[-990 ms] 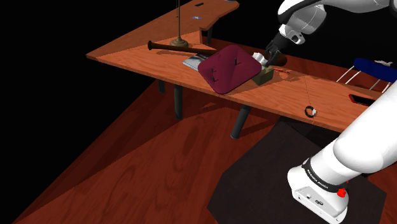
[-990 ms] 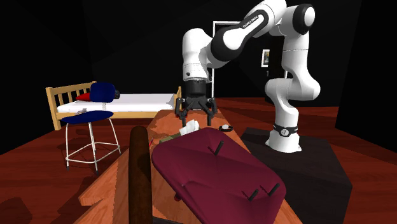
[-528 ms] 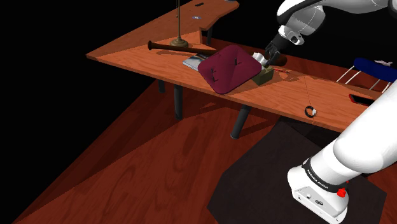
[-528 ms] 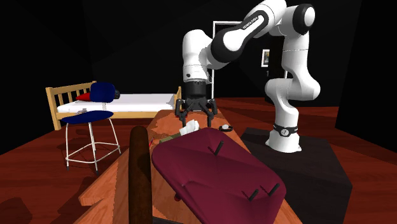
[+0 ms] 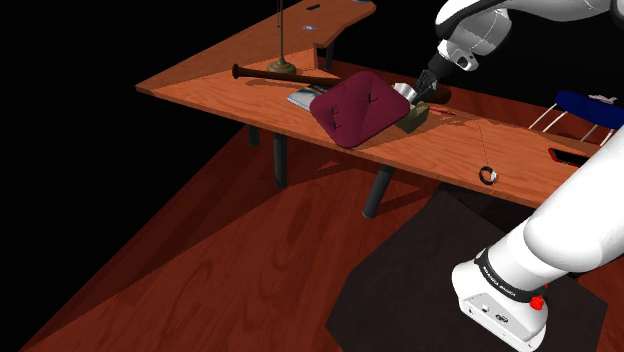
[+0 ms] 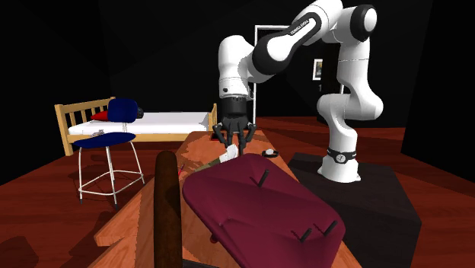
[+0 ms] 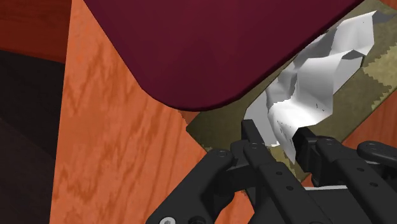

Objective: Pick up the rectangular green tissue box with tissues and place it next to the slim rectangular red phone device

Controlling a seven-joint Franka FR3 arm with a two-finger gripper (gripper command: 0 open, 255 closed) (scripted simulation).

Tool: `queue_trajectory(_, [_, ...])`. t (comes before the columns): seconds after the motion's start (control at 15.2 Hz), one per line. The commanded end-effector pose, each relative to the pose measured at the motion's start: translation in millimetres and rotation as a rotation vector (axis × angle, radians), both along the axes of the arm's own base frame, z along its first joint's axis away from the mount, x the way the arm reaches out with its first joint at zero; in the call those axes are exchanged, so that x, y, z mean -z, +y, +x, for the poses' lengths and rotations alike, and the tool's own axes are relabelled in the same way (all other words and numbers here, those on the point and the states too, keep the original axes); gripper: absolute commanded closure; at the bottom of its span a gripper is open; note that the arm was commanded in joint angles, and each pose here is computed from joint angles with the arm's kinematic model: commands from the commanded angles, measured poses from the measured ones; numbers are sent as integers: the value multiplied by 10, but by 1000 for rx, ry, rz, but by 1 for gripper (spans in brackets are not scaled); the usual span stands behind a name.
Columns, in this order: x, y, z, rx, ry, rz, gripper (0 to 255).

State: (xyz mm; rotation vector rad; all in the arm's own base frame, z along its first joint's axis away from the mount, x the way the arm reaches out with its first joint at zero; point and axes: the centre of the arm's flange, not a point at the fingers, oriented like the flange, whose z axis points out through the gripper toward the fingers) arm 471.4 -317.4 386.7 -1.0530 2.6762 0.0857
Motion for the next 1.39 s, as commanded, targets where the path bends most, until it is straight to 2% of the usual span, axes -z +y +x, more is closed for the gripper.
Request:
queue_trajectory(0.0, [2, 1, 0, -1, 0, 0, 255])
queue_trajectory(1.32, [-1000, 0, 2, -1, 0, 0, 255])
